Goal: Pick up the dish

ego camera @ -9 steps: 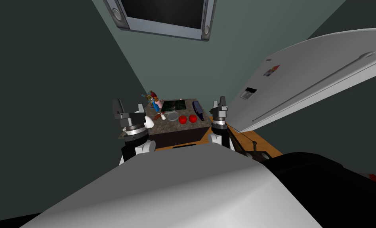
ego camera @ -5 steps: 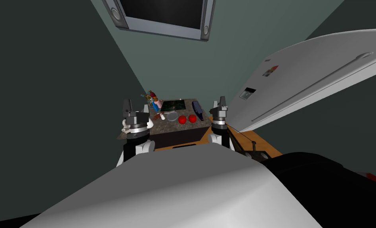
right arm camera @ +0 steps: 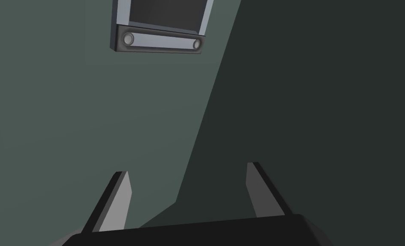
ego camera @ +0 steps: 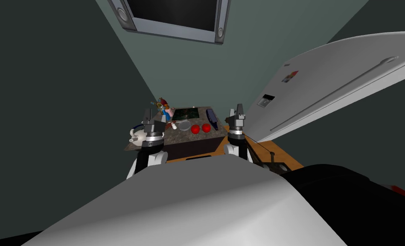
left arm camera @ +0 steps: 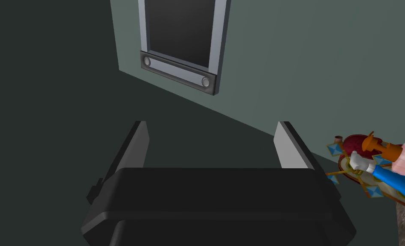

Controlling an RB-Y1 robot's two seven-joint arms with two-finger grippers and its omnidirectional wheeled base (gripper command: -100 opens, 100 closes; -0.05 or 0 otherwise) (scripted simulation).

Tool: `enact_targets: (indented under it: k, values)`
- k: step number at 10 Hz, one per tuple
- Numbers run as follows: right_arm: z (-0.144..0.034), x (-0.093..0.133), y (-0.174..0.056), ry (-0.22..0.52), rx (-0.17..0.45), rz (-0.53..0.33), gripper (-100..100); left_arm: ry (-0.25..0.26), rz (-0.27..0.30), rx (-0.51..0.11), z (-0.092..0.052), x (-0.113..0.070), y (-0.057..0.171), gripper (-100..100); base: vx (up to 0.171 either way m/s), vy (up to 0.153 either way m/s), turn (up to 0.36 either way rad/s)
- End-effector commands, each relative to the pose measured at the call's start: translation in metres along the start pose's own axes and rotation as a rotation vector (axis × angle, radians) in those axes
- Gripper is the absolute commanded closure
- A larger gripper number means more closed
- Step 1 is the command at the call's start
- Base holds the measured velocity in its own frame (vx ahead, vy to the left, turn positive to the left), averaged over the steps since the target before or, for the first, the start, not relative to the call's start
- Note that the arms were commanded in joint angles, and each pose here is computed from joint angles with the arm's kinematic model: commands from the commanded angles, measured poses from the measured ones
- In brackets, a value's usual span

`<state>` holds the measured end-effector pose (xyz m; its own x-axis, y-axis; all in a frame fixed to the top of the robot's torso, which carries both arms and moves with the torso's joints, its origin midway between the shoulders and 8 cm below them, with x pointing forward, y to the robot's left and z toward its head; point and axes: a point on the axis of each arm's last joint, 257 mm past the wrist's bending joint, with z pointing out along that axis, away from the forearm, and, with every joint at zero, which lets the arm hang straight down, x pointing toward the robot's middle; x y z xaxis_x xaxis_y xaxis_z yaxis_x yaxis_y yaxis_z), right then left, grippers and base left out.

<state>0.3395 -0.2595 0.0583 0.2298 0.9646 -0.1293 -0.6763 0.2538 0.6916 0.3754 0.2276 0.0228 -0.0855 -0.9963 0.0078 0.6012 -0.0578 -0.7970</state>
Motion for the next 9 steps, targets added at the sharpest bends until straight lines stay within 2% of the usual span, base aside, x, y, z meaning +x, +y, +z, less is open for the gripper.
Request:
enact_targets:
  k: [1, 6, 9]
  values:
    - [0.000, 0.000, 0.000, 0.000, 0.000, 0.000, 0, 0.005, -0.020, -0.042, 0.002, 0.003, 0.013, -100, -0.001, -0.022, -0.004]
    - [0.000, 0.000, 0.000, 0.000, 0.000, 0.000, 0, 0.013, -0.073, -0.144, 0.004, 0.013, 0.043, -100, -0.005, -0.023, -0.004]
    - [0.000, 0.000, 0.000, 0.000, 0.000, 0.000, 0, 0.017, -0.119, -0.239, 0.004, 0.022, 0.070, -100, -0.006, -0.025, -0.010]
